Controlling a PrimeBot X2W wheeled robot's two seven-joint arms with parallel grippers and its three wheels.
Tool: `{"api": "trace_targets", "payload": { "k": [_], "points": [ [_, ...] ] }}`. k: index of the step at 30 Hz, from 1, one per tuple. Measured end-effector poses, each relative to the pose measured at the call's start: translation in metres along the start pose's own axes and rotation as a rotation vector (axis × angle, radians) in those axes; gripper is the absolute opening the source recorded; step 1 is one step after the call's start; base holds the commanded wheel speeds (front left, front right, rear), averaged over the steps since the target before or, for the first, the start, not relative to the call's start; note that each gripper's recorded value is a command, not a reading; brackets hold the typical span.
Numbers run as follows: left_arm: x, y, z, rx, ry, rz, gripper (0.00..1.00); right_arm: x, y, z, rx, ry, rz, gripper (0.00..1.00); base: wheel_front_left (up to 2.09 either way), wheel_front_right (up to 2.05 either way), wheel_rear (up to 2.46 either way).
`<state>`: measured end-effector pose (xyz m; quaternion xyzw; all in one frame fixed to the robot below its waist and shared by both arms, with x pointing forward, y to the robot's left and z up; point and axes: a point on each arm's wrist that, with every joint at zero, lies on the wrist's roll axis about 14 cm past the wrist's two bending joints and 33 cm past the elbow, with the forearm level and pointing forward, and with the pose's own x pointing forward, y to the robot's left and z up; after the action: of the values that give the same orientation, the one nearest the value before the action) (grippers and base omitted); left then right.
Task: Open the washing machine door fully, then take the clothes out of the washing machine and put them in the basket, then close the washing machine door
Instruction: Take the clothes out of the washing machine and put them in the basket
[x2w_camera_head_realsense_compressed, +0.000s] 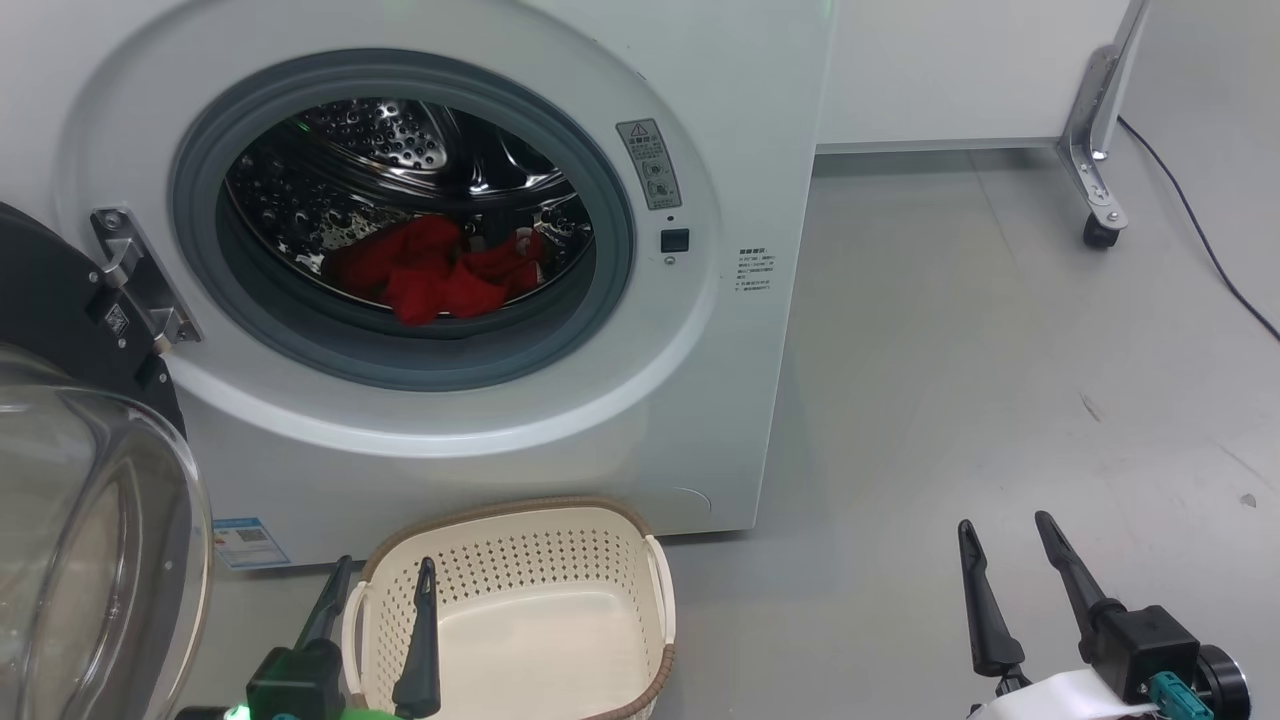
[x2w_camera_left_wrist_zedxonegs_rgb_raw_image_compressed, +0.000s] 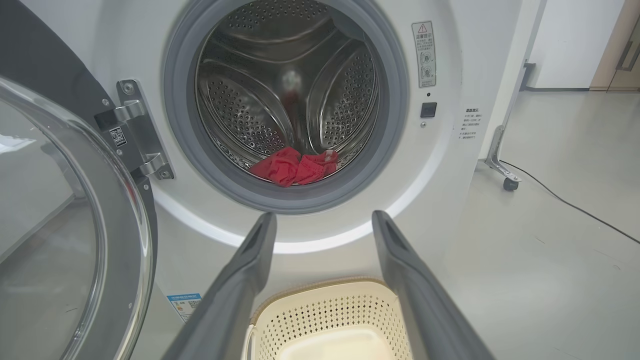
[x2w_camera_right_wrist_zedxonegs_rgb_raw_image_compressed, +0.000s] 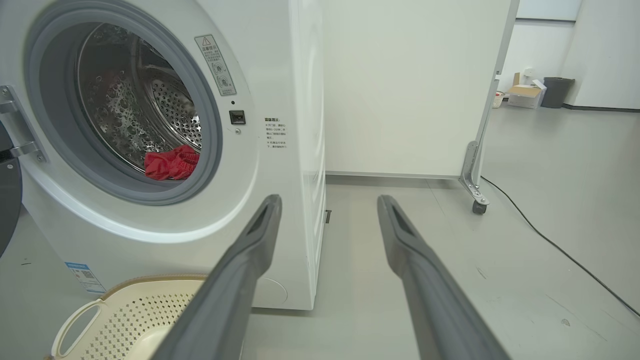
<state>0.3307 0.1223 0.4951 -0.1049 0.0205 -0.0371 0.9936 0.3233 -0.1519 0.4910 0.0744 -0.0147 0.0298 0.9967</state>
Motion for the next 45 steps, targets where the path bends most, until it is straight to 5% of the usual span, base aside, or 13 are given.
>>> {"api": "trace_targets", "payload": {
  "k": [25,45],
  "points": [
    [0.004,-0.013,-0.036,-0.026,0.156,-0.036,1.00,0.004,0.004,-0.010,0.003,0.034,0.019,1.00,0.00,0.00,0.00],
    [0.112,-0.024,-0.070,-0.101,0.395,-0.116,1.00,0.034,-0.011,-0.033,-0.012,0.108,-0.002,1.00,0.00,0.00,0.00]
  ]
}}
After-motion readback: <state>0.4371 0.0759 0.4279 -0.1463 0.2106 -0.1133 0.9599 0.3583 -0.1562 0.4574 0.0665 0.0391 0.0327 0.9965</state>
